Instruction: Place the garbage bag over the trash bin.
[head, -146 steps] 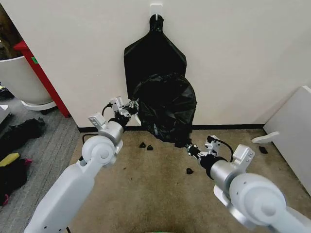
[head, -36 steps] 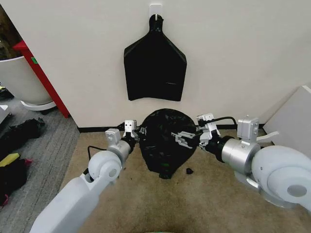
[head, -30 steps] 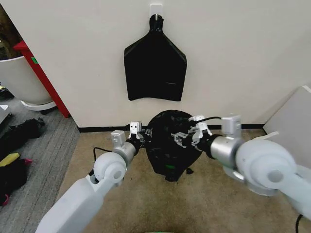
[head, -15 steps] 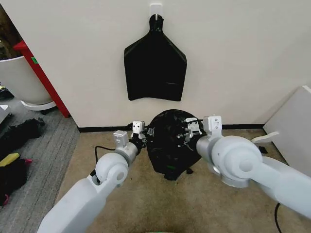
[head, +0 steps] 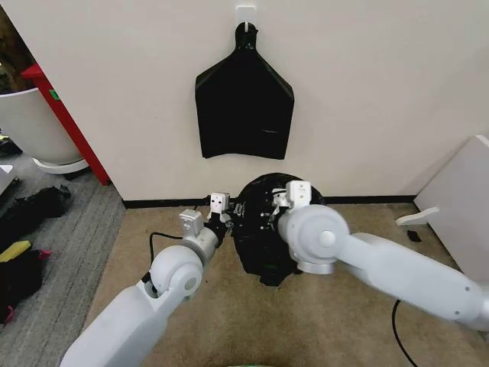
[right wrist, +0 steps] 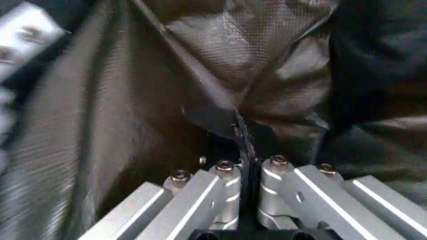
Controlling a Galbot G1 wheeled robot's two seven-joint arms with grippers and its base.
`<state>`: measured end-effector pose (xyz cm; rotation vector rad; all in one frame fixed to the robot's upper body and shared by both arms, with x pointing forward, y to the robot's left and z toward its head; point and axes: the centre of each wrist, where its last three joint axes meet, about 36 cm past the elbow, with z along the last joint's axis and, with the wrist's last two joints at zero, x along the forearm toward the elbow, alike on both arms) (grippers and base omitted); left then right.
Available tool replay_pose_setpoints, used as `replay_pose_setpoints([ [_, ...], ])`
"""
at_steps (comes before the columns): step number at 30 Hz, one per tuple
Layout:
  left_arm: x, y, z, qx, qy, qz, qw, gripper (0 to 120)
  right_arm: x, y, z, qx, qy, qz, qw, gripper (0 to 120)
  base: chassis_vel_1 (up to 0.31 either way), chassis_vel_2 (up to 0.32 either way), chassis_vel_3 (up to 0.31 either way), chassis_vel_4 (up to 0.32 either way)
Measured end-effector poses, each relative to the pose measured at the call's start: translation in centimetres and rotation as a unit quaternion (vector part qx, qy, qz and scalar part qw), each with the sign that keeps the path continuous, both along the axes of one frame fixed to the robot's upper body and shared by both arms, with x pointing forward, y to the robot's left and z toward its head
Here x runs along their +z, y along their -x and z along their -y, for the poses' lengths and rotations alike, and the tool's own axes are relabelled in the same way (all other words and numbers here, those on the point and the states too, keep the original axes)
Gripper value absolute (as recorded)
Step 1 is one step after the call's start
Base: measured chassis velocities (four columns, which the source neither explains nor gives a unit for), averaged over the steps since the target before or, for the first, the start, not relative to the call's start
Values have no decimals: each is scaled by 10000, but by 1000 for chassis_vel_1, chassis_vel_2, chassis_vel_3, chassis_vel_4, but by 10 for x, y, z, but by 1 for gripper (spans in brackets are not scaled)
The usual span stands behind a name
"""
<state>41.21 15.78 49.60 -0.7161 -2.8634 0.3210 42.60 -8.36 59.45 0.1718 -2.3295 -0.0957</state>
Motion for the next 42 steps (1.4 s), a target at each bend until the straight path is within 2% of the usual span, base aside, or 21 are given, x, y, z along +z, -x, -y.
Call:
replay_pose_setpoints([
  [18, 10, 18, -11, -99, 173, -11, 9998, 4, -30, -17, -19, -311, 251, -190, 9990, 0, 0, 0, 0, 0],
  [31, 17, 31, -15, -192, 224, 33, 9996, 4, -44, -37, -7, -665, 318, -396, 9965, 0, 0, 0, 0, 0],
  [42, 20, 34, -18, -216, 231, 79, 9995, 4, -59, -44, 15, -901, 352, -584, 9936, 0, 0, 0, 0, 0],
])
